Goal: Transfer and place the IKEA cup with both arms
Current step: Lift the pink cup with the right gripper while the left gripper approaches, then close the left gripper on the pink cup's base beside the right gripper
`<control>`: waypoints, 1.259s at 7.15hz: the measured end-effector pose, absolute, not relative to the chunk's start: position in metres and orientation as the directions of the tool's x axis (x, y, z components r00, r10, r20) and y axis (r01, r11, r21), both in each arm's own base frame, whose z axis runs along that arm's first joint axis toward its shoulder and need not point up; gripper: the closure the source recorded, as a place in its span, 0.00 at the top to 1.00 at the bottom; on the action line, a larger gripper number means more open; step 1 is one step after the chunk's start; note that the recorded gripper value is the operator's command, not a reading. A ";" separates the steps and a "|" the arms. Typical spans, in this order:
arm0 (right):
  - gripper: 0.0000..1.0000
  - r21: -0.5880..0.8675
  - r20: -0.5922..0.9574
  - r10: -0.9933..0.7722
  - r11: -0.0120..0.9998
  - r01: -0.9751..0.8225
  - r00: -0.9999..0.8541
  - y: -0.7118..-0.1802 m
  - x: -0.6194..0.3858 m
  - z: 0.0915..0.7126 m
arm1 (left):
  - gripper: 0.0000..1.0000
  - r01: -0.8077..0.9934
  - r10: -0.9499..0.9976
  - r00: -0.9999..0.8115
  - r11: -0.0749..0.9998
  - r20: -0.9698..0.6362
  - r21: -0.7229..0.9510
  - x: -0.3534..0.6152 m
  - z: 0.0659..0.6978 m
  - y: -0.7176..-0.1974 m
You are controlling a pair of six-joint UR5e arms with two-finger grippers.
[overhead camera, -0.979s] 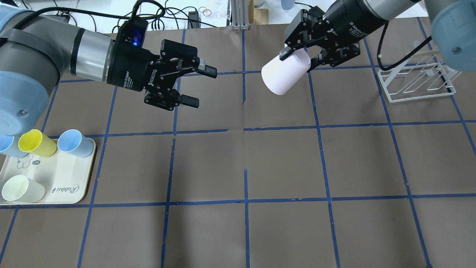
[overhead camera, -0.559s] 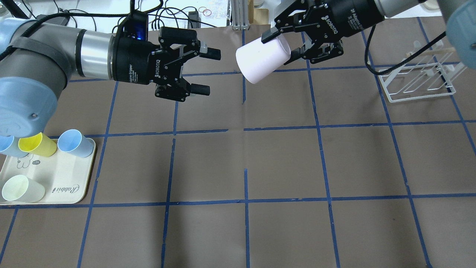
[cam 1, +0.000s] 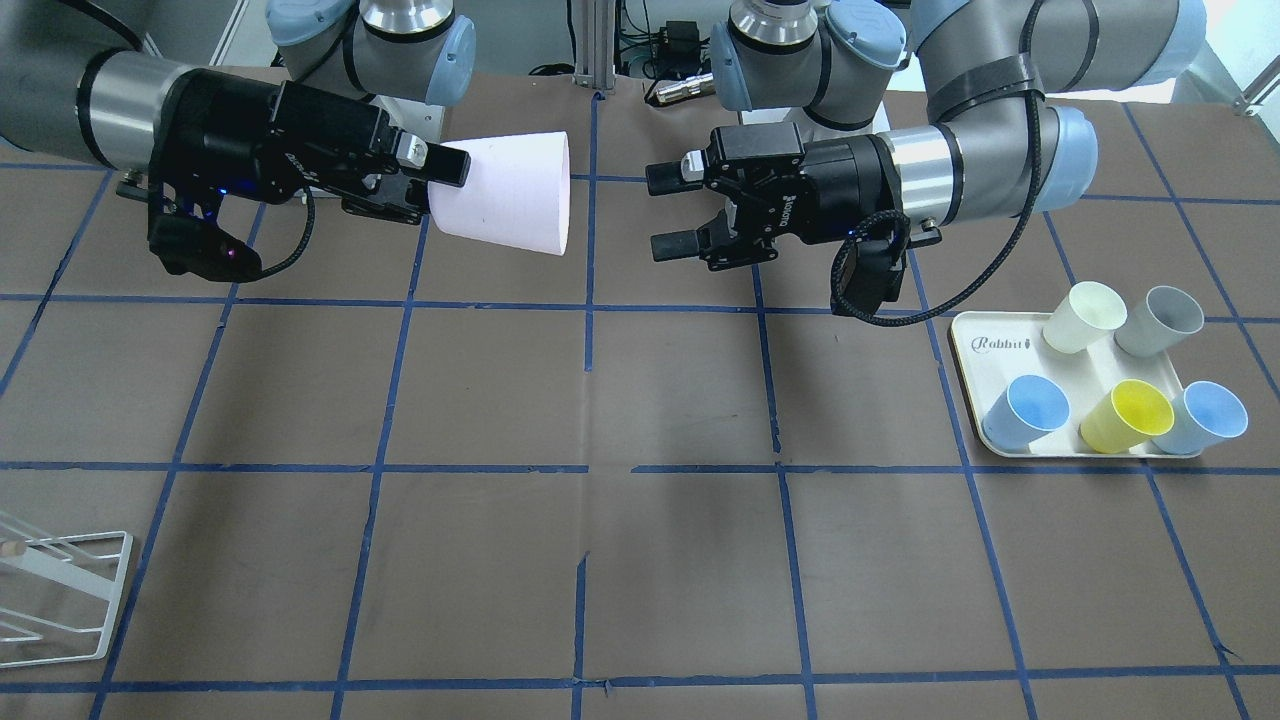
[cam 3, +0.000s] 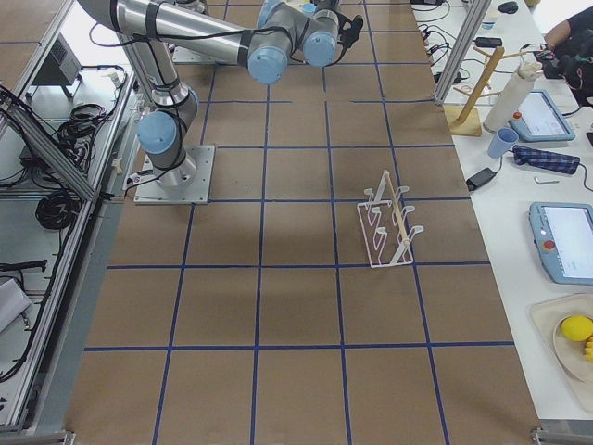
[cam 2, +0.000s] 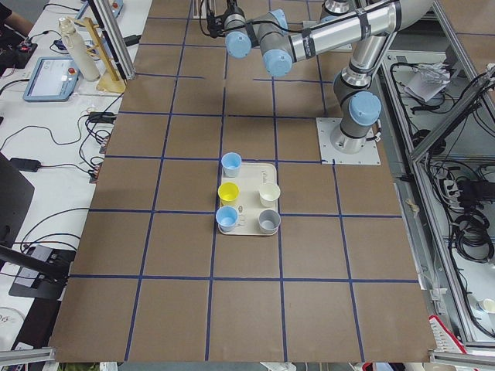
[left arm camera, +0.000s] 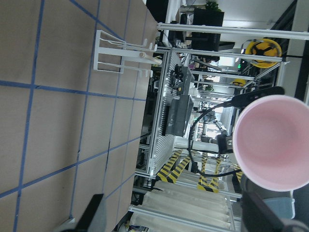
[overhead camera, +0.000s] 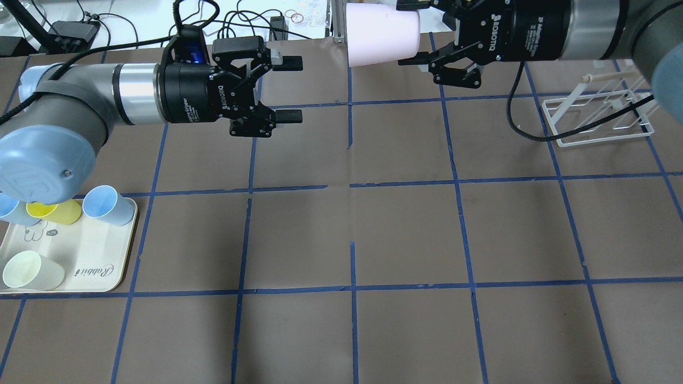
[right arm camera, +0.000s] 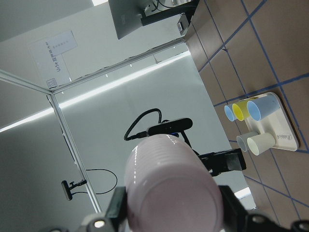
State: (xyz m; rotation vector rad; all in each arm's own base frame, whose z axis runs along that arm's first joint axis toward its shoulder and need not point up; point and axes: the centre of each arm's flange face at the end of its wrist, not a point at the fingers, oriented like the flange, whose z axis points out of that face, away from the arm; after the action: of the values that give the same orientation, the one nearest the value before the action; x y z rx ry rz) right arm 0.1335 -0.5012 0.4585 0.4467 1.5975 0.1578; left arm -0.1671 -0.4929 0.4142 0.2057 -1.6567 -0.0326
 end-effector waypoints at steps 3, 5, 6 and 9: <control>0.00 0.395 -0.918 0.396 0.910 0.124 0.018 -0.492 0.168 0.455 | 1.00 -0.064 -0.157 -0.060 0.986 0.986 0.153 -0.196 0.410 -0.494; 0.00 0.405 -0.914 0.406 0.907 0.115 0.021 -0.492 0.173 0.456 | 0.95 -0.064 -0.193 -0.055 0.980 0.980 0.189 -0.197 0.409 -0.497; 0.00 0.407 -0.913 0.407 0.906 0.115 0.023 -0.493 0.173 0.455 | 0.86 -0.065 -0.207 -0.053 0.977 0.977 0.203 -0.198 0.411 -0.496; 0.00 0.410 -0.912 0.410 0.905 0.115 0.025 -0.493 0.172 0.450 | 0.63 -0.078 -0.217 -0.052 0.974 0.975 0.213 -0.193 0.419 -0.497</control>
State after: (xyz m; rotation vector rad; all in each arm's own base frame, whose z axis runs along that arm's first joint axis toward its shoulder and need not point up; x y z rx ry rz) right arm 0.1723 -0.4935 0.4502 0.4250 1.5430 0.2391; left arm -0.1927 -0.4970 0.4185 0.2288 -1.6233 -0.1151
